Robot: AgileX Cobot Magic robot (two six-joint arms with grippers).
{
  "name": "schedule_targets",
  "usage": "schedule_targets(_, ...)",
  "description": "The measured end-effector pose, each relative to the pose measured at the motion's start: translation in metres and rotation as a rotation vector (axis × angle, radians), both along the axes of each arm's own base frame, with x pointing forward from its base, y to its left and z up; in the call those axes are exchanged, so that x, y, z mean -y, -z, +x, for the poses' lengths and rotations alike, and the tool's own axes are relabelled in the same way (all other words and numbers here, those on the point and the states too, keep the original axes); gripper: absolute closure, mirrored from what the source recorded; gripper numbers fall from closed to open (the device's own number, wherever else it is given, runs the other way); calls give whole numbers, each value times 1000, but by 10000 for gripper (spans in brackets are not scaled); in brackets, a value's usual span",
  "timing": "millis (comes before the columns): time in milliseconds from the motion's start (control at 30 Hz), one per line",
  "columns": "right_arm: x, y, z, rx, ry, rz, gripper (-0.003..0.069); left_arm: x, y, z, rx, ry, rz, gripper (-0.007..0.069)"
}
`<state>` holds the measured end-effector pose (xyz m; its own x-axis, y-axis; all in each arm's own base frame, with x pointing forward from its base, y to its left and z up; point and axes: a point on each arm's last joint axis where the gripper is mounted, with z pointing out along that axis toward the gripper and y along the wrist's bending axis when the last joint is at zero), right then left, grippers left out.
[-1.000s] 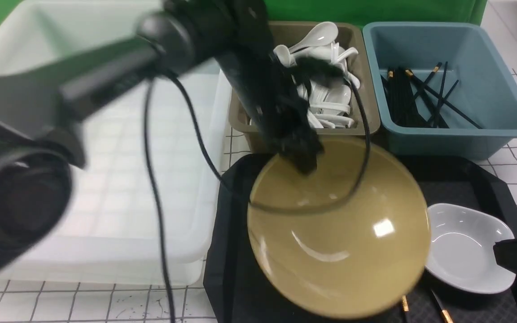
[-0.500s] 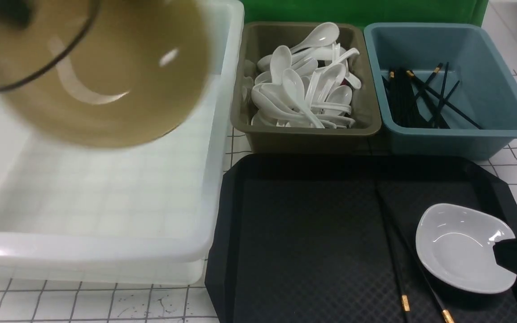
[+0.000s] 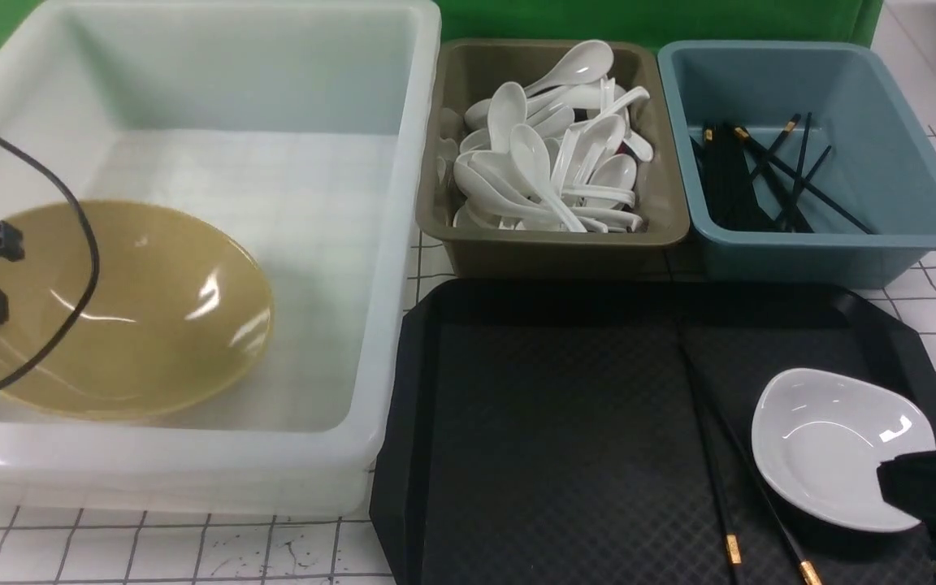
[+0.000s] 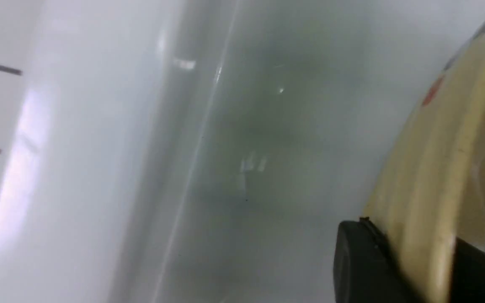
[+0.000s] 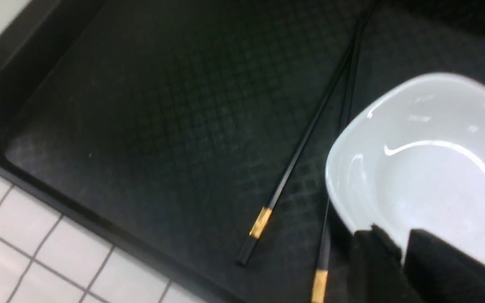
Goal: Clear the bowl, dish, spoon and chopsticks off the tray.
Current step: Use the left arm to put the noodle bowl into the large storage box on the left, then use the right arm to grab the plate
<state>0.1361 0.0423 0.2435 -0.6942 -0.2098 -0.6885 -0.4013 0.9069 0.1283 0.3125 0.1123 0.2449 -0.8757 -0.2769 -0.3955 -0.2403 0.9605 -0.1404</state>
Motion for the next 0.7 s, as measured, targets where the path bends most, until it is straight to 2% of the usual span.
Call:
schedule_targets(67,0,3,3,-25,4,2,410,-2,0,-1,-11,-19,17,433)
schedule_targets(100,0,3,3,-25,4,2,402,-2,0,-1,-11,-22,20,424)
schedule_targets(133,-1,7,6,-50,6,1,333,-6,-5,-2,-22,-47,52,334)
schedule_targets(233,-1,10,9,-83,18,7,248,-11,-23,-1,3,-103,93,231)
schedule_targets(333,0,9,13,-120,36,-3,209,-12,-46,-2,50,-154,98,179)
schedule_targets(433,1,8,20,-144,56,-19,198,-1,-56,0,85,-148,39,202)
schedule_targets(533,1,12,26,-179,68,-27,200,22,-40,12,64,-62,-29,319)
schedule_targets(567,1,14,27,-193,72,-29,204,28,-27,18,35,-48,-51,387)
schedule_targets(700,2,20,30,-229,84,-41,230,29,14,30,-81,-47,-59,526)
